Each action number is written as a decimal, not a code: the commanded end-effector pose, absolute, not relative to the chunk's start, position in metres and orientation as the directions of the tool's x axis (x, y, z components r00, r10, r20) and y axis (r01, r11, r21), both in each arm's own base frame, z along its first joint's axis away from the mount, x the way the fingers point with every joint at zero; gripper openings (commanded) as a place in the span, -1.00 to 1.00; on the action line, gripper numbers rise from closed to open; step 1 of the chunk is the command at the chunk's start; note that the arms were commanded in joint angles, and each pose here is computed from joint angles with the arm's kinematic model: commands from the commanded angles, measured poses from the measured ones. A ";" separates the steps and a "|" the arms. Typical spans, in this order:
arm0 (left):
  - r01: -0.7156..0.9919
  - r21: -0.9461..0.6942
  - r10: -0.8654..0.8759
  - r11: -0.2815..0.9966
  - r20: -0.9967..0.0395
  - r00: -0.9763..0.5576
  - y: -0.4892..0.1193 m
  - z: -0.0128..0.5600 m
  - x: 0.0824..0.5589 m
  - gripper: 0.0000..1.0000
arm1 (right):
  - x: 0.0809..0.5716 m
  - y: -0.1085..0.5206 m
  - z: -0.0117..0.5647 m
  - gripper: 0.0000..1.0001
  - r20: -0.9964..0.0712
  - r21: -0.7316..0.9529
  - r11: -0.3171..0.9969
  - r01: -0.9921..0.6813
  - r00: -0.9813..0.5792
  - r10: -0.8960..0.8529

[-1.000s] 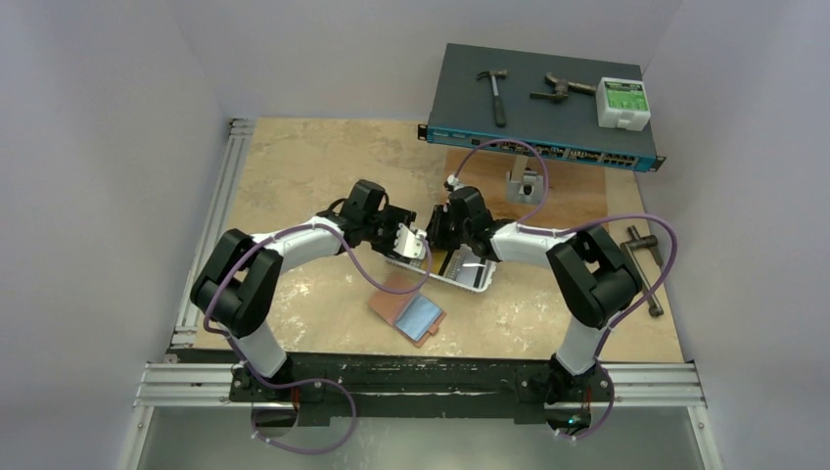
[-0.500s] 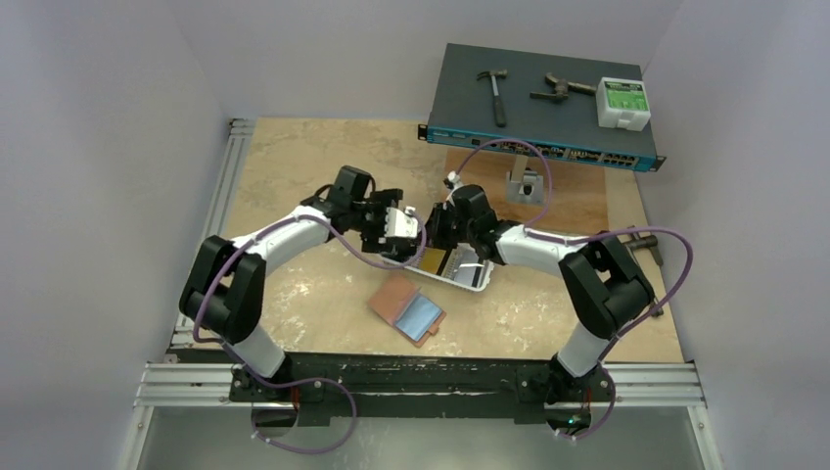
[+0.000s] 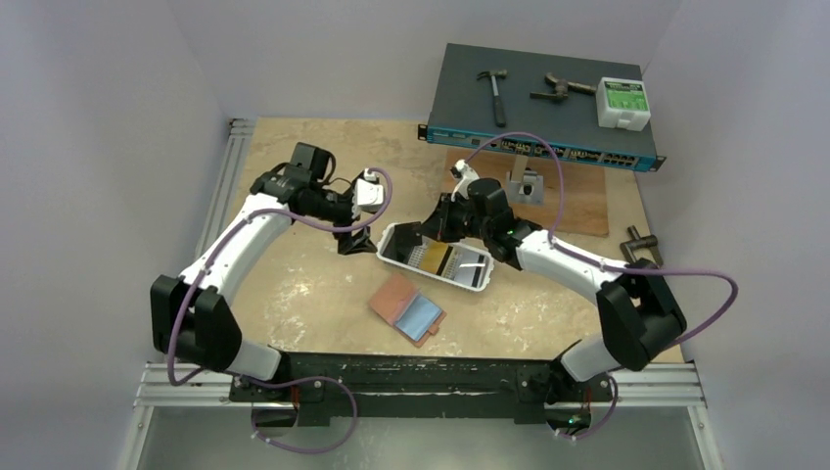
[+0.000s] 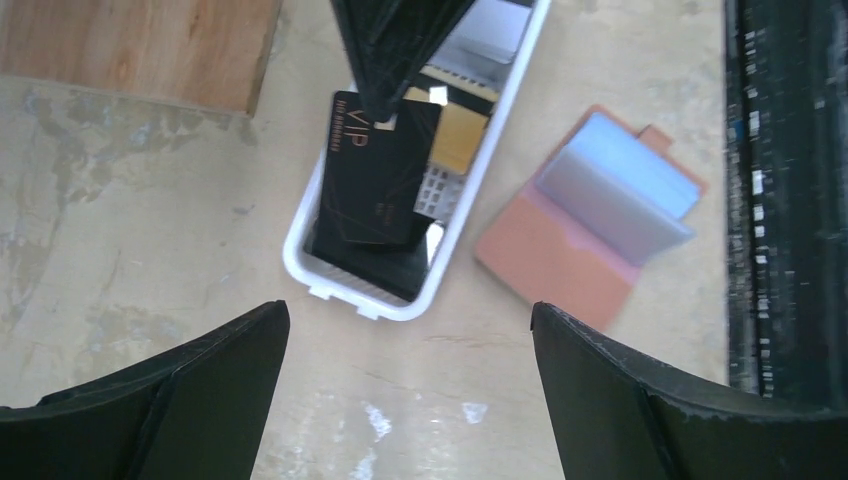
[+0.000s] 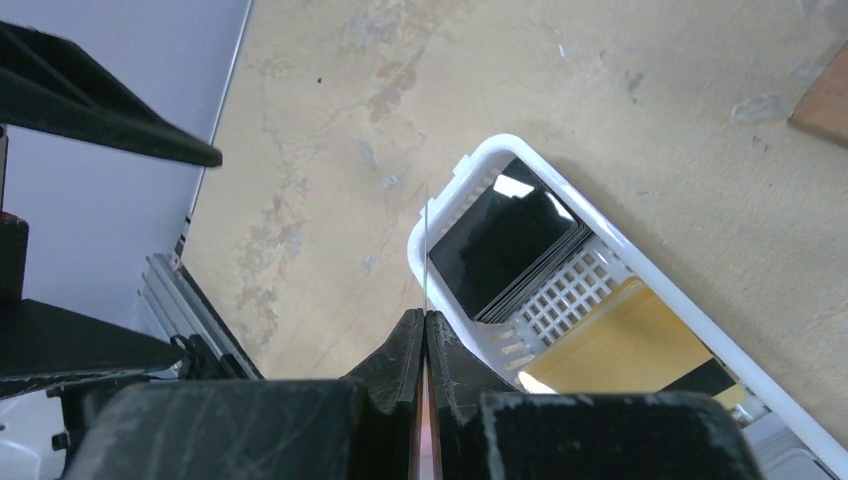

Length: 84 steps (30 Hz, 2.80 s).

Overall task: Put the credit cards into the card holder
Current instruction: Pick up the credit card from the storage box.

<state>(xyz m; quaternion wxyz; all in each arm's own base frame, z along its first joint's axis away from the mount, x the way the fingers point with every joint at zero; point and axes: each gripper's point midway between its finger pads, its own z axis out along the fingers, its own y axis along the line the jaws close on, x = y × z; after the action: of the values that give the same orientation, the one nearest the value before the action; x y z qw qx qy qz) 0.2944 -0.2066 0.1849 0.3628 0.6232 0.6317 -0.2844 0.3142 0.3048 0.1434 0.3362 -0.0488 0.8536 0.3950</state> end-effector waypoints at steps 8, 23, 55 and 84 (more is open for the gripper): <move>0.995 -0.008 0.511 0.098 -0.857 -0.058 -0.203 0.223 0.243 0.75 | 0.263 0.321 0.209 -1.00 -0.751 0.526 0.579 -0.622 -0.659 -0.025; 0.981 -0.193 0.473 0.008 -0.864 -0.174 -0.206 0.244 0.201 0.78 | 0.218 0.353 0.275 -1.00 -0.811 0.478 0.416 -0.773 -0.571 -0.130; 0.932 -0.361 0.440 0.004 -0.837 -0.326 -0.207 0.245 0.169 -0.92 | 0.187 0.378 0.309 -1.00 -0.845 0.446 0.273 -0.852 -0.502 -0.184; 0.816 -0.566 0.173 0.115 -0.798 -0.578 -0.201 0.280 0.172 -1.00 | 0.261 0.321 0.306 0.98 -0.651 0.708 0.581 -0.402 -0.690 0.316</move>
<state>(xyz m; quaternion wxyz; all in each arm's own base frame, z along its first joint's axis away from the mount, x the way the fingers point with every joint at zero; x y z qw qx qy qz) 0.1761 -0.1982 0.2693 0.2666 0.3658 0.7112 -0.5379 0.2554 0.3257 0.2771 0.3501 -0.0797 0.8323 0.4223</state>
